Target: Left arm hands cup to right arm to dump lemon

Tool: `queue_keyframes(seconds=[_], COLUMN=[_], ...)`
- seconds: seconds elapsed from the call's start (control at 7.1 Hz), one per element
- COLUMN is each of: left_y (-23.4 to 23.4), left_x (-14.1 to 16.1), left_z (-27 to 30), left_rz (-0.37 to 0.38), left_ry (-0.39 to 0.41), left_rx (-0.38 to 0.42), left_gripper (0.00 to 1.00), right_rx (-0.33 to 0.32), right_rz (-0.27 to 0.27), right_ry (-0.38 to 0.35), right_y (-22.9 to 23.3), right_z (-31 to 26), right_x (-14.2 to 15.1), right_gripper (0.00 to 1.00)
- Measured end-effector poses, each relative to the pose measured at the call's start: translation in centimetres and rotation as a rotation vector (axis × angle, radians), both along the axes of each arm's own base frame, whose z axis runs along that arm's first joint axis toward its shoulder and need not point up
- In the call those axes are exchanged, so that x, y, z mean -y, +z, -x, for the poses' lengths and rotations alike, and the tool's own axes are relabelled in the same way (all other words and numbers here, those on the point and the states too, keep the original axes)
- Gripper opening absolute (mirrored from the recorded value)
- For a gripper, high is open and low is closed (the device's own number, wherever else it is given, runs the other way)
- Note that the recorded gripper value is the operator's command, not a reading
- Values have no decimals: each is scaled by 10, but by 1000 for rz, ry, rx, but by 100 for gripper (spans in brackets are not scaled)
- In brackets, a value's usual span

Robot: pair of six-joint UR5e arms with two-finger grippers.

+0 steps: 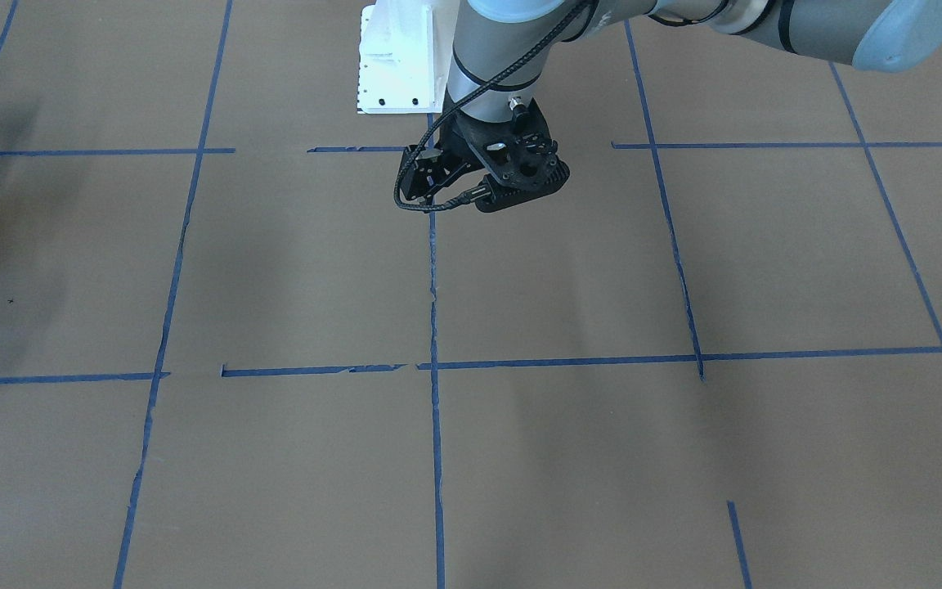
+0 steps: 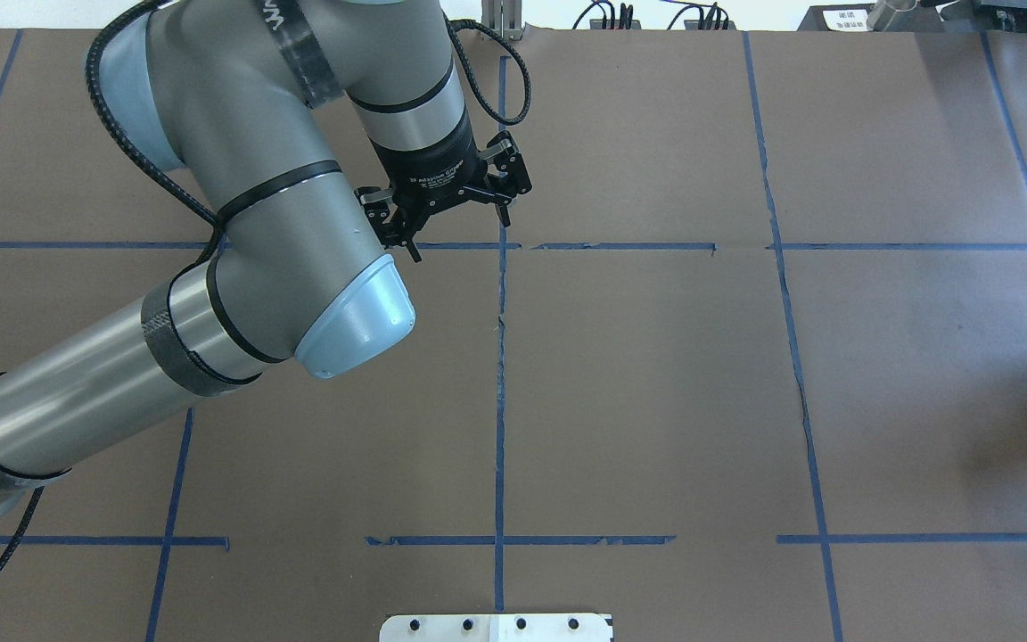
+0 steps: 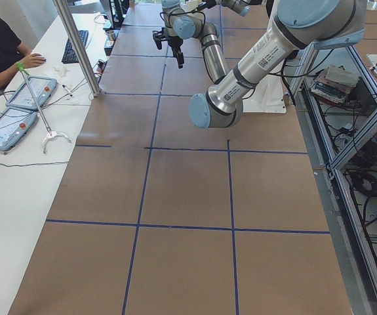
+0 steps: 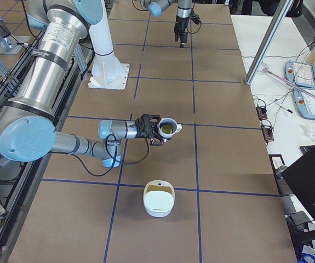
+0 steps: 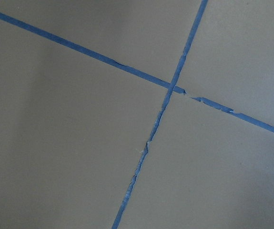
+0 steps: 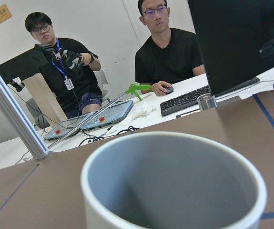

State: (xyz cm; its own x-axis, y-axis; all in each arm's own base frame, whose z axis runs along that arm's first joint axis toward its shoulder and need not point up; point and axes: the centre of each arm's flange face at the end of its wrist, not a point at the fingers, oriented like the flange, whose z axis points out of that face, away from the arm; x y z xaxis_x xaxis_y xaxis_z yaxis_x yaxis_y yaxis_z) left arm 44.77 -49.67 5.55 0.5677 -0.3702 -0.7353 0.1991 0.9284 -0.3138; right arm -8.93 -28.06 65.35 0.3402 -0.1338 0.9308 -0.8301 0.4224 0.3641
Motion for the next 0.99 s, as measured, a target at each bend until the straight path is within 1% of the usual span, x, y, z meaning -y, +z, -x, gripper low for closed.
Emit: queue_keyframes(seconds=[0.14,0.28,0.42,0.56,0.7,0.85,0.99], left_y=[2,3,3,1,-1,-2,-4], left_x=[0,0,0,0,0,-1,-2], left_z=[0,0,0,0,1,1,3], left_rz=[1,1,0,-1,-3,-6,-9], left_ry=[0,0,0,0,-1,-1,-2], left_rx=[2,3,3,1,-1,-4,-7], left_gripper=[100,100,100,100,100,100,100], right_rx=[122,235,341,466,619,757,865], right_rz=[64,130,194,253,293,317,340], right_ry=[2,5,4,4,0,-9,-17], right_y=[25,42,55,63,66,65,63], right_z=[-30,-53,-68,-78,-84,-88,-90], right_x=[0,6,13,14,12,10,9], right_gripper=[0,0,0,0,1,1,1])
